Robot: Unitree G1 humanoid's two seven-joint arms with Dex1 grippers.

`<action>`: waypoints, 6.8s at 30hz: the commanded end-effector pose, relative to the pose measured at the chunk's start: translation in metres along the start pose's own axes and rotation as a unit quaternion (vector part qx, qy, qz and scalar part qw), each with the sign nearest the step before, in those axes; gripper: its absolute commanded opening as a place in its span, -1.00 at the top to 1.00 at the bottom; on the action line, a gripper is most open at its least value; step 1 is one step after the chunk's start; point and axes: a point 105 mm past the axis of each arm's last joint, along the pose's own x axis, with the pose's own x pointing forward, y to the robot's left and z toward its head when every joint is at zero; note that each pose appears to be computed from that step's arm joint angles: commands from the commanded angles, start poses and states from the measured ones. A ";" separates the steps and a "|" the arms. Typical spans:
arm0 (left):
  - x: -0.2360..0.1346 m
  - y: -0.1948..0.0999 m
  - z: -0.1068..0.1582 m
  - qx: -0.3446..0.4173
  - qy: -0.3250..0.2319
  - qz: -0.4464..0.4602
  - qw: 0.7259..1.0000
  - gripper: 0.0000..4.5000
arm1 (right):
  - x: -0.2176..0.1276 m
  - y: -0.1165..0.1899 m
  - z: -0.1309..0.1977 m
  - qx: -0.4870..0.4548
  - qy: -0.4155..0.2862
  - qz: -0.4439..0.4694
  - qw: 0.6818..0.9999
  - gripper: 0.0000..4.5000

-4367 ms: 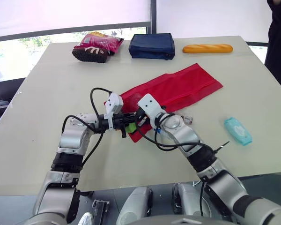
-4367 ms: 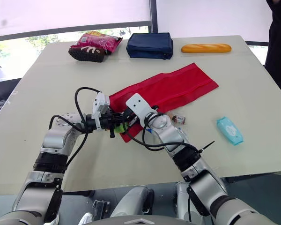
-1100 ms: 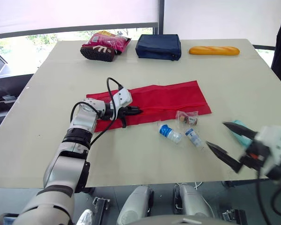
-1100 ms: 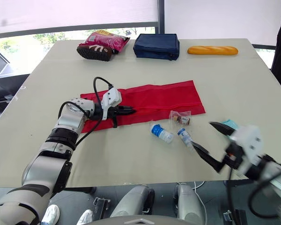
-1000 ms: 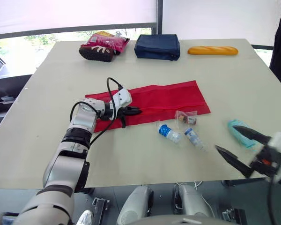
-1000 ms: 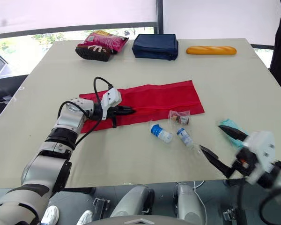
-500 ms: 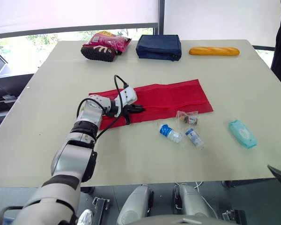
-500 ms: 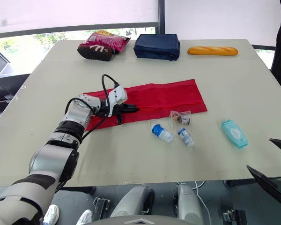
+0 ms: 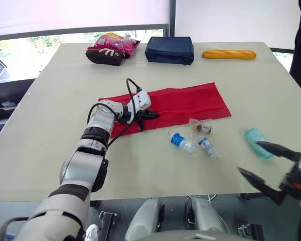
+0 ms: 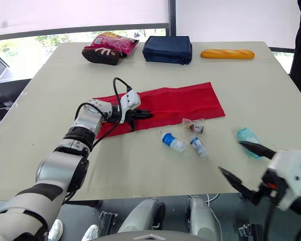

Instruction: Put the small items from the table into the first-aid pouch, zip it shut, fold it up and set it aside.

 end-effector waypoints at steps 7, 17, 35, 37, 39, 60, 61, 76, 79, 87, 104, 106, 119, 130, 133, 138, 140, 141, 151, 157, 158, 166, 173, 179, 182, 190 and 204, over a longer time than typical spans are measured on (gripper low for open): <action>0.004 -0.011 0.012 0.012 0.001 -0.020 1.000 0.98 | 0.077 0.003 -0.022 -0.052 0.048 0.041 0.997 -1.00; 0.009 -0.030 0.013 0.003 0.003 -0.035 0.999 0.98 | 0.122 0.009 -0.041 -0.043 0.107 0.054 0.992 -1.00; 0.016 -0.051 0.011 -0.019 0.004 -0.055 0.998 1.00 | 0.102 0.002 -0.029 0.001 0.115 0.017 0.993 0.97; 0.017 -0.051 0.012 -0.023 0.003 -0.050 0.998 1.00 | 0.105 0.003 -0.023 0.021 0.112 0.012 0.993 0.97; 0.018 -0.051 0.013 -0.026 0.002 -0.045 0.999 1.00 | 0.110 0.006 -0.014 0.050 0.103 0.008 0.993 0.97; 0.024 -0.097 0.054 0.071 -0.073 -0.019 0.995 1.00 | 0.146 -0.007 -0.017 0.175 0.133 -0.084 0.972 0.97; 0.024 -0.098 0.053 0.077 -0.071 -0.018 0.994 1.00 | 0.148 -0.007 -0.016 0.178 0.130 -0.085 0.972 0.97; 0.028 -0.096 0.055 0.075 -0.081 -0.003 0.994 1.00 | 0.205 0.000 0.007 0.259 0.066 -0.072 0.961 0.97; 0.028 -0.096 0.053 0.075 -0.082 -0.003 0.994 1.00 | 0.214 -0.002 0.010 0.278 0.051 -0.075 0.956 0.97; 0.030 -0.099 0.052 0.074 -0.087 -0.014 0.993 1.00 | 0.227 -0.006 0.015 0.334 0.020 -0.072 0.940 0.97; 0.024 -0.076 0.042 0.067 -0.083 0.020 0.994 1.00 | 0.216 -0.006 0.003 0.297 0.038 -0.064 0.952 -0.64; 0.022 -0.072 0.040 0.060 -0.082 0.027 0.994 1.00 | 0.211 -0.007 0.001 0.286 0.043 -0.061 0.955 -0.64; 0.020 -0.067 0.025 0.036 -0.068 0.033 0.996 1.00 | 0.186 -0.010 0.000 0.231 0.052 -0.039 0.971 -0.64; 0.016 -0.065 0.026 -0.008 -0.093 0.028 0.995 1.00 | 0.161 -0.023 -0.005 0.187 0.059 -0.046 0.980 0.53; 0.015 -0.067 0.025 -0.018 -0.101 0.020 0.995 1.00 | 0.162 -0.025 -0.010 0.175 0.068 -0.052 0.981 0.97; 0.013 -0.066 0.024 -0.036 -0.110 0.014 0.993 1.00 | 0.172 -0.022 -0.019 0.148 0.086 -0.052 0.984 0.97; 0.013 -0.066 0.024 -0.036 -0.110 0.013 0.993 1.00 | 0.178 -0.020 -0.017 0.146 0.082 -0.050 0.985 0.97; 0.013 -0.066 0.024 -0.035 -0.109 0.012 0.993 1.00 | 0.182 -0.019 -0.017 0.145 0.080 -0.050 0.985 0.97; 0.013 -0.074 0.021 -0.028 -0.108 -0.007 0.994 1.00 | 0.214 -0.013 -0.007 0.112 0.060 -0.043 0.991 0.97; 0.013 -0.075 0.021 -0.022 -0.110 -0.008 0.994 1.00 | 0.221 -0.007 -0.002 0.099 0.049 -0.033 0.993 0.97; 0.013 -0.075 0.021 -0.022 -0.110 -0.006 0.994 1.00 | 0.220 -0.007 -0.002 0.096 0.049 -0.034 0.994 0.97; 0.010 -0.057 0.013 -0.004 -0.097 0.030 0.995 1.00 | 0.181 -0.013 0.004 0.048 0.003 -0.019 0.999 0.97; 0.011 -0.050 0.014 -0.003 -0.098 0.042 0.994 1.00 | 0.121 -0.017 0.035 0.014 -0.117 -0.040 0.992 0.97; 0.012 -0.045 0.011 -0.002 -0.095 0.051 0.994 1.00 | 0.055 -0.011 0.041 0.037 -0.141 -0.043 0.988 0.04; 0.011 -0.043 0.009 -0.001 -0.094 0.053 0.994 1.00 | 0.016 -0.012 0.029 0.040 -0.111 -0.058 0.991 -0.55; 0.008 -0.036 0.004 0.003 -0.085 0.055 0.995 1.00 | -0.088 -0.005 0.009 0.056 -0.010 -0.116 0.992 -0.98; 0.012 -0.033 0.006 0.017 -0.080 0.037 0.996 1.00 | -0.113 0.007 0.005 0.042 0.054 -0.086 0.994 -0.98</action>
